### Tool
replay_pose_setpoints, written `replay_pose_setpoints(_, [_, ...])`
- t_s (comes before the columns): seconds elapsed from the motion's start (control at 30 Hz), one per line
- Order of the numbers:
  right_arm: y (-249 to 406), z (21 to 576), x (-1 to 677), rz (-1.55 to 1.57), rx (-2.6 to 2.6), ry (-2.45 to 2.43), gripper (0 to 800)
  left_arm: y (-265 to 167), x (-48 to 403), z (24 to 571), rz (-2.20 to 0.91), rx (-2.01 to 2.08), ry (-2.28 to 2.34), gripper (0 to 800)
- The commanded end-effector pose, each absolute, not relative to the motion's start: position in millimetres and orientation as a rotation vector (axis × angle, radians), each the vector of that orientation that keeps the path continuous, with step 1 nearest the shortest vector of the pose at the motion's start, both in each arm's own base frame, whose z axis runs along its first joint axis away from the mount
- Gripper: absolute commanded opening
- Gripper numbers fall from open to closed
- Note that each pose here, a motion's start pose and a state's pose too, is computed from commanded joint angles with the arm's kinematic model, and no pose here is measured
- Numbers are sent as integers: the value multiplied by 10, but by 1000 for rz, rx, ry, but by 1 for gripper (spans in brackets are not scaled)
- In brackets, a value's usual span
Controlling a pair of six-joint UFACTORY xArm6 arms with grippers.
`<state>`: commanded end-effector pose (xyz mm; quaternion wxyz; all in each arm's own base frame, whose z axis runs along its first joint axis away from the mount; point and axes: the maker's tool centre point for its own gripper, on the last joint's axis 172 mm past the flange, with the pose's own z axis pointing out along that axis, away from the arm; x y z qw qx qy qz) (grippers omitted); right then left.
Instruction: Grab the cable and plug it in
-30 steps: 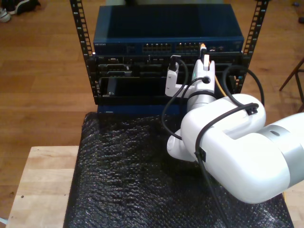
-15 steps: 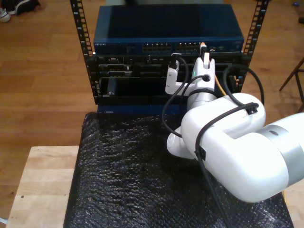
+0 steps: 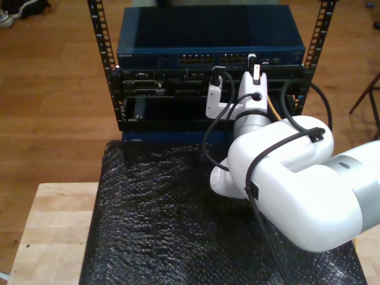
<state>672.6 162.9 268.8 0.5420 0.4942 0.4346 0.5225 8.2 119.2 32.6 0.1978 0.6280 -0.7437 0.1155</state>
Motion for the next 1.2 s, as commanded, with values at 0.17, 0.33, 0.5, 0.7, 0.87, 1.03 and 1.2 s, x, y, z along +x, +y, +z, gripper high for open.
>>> replay_pose_setpoints(0.17, [1610,2678,6635,1225,1215,1088,254,1192,82,326,323,1758,-2081,800])
replay_pose_setpoints(0.33, [1656,2612,6444,1199,1264,1185,293,1192,82,326,323,1758,-2081,800])
replay_pose_setpoints(0.5, [1625,2614,6233,1175,1314,1265,310,1188,81,325,324,1757,-2081,800])
replay_pose_setpoints(0.7, [1582,2576,6033,1145,1402,1377,417,1188,81,325,324,1757,-2081,800])
replay_pose_setpoints(0.87, [1624,2529,5930,1121,1485,1525,456,1192,82,326,323,1758,-2081,800])
replay_pose_setpoints(1.03, [1278,2564,5884,1060,1550,1606,524,1188,81,325,324,1757,-2081,800])
replay_pose_setpoints(1.2, [858,2536,5848,967,1636,1684,554,1188,81,325,324,1757,-2081,800])
